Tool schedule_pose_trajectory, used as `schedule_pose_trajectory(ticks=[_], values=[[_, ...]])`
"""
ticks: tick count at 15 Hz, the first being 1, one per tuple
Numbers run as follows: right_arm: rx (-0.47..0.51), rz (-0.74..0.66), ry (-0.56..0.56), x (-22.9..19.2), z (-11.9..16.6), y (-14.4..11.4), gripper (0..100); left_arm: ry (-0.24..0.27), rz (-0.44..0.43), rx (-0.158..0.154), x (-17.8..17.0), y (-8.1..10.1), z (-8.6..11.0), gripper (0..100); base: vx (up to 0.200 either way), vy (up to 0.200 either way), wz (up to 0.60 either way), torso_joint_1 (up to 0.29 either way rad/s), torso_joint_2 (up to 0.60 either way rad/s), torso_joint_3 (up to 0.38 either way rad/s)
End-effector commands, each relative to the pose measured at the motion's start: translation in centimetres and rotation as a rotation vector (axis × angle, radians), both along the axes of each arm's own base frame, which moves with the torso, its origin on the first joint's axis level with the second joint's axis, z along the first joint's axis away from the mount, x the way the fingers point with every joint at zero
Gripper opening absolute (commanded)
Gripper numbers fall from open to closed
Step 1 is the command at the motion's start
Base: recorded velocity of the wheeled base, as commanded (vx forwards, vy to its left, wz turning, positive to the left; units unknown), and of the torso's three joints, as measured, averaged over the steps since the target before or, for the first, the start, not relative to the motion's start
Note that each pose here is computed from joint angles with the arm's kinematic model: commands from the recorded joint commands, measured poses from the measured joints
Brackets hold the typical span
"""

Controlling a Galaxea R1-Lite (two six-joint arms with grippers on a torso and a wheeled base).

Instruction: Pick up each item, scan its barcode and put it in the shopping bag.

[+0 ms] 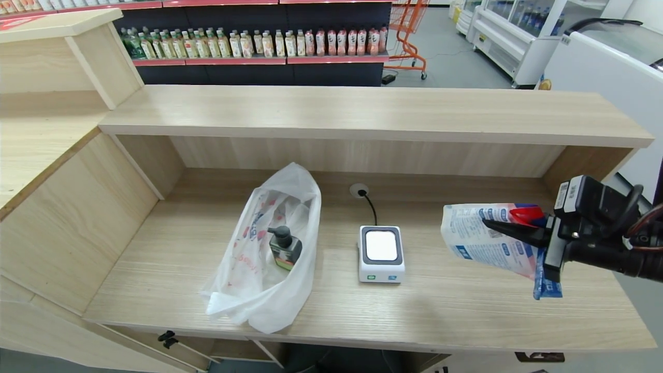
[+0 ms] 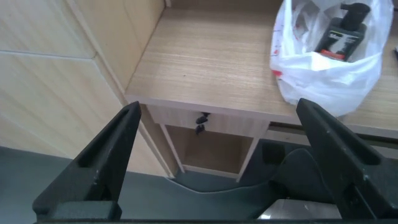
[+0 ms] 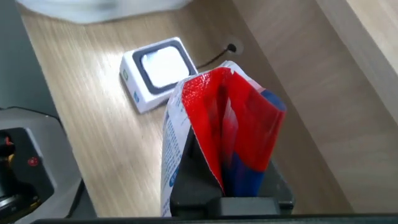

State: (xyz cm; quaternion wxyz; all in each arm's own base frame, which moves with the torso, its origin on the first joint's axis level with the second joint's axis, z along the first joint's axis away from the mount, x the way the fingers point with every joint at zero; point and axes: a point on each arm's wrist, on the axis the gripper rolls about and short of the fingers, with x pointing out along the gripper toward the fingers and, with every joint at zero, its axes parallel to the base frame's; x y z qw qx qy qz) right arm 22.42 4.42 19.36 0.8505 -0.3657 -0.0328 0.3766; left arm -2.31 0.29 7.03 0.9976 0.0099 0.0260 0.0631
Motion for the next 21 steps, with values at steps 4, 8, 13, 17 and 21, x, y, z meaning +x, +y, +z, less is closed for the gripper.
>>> schedule_pose_trajectory(ticks=[4, 8, 13, 17, 21], values=[[0.01, 0.035, 0.052, 1.1, -1.2, 0.3, 0, 0.0, 0.0, 0.0, 0.0, 0.0, 0.0, 100, 0.0, 0.05, 0.0, 0.002, 0.0, -0.001], [0.021, 0.081, 0.07, 2.3, -2.3, 0.7, 0, 0.0, 0.0, 0.0, 0.0, 0.0, 0.0, 100, 0.2, 0.0, 0.0, 0.0, 0.0, 0.004], [0.046, 0.117, 0.108, 2.9, -2.9, 2.0, 0, -0.001, 0.001, -0.003, 0.0, 0.0, 0.0, 100, 0.04, 0.0, 0.0, -0.001, 0.0, 0.002], [-0.006, 0.134, 0.119, 3.7, -4.5, 2.1, 0, -0.001, 0.001, -0.003, 0.0, 0.0, 0.0, 100, 0.0, 0.0, 0.0, 0.0, 0.0, 0.0], [-0.055, 0.18, 0.065, 5.7, -6.0, 2.6, 0, -0.001, 0.001, -0.003, 0.0, 0.0, 0.0, 100, 0.0, 0.0, 0.0, 0.0, 0.0, 0.0]])
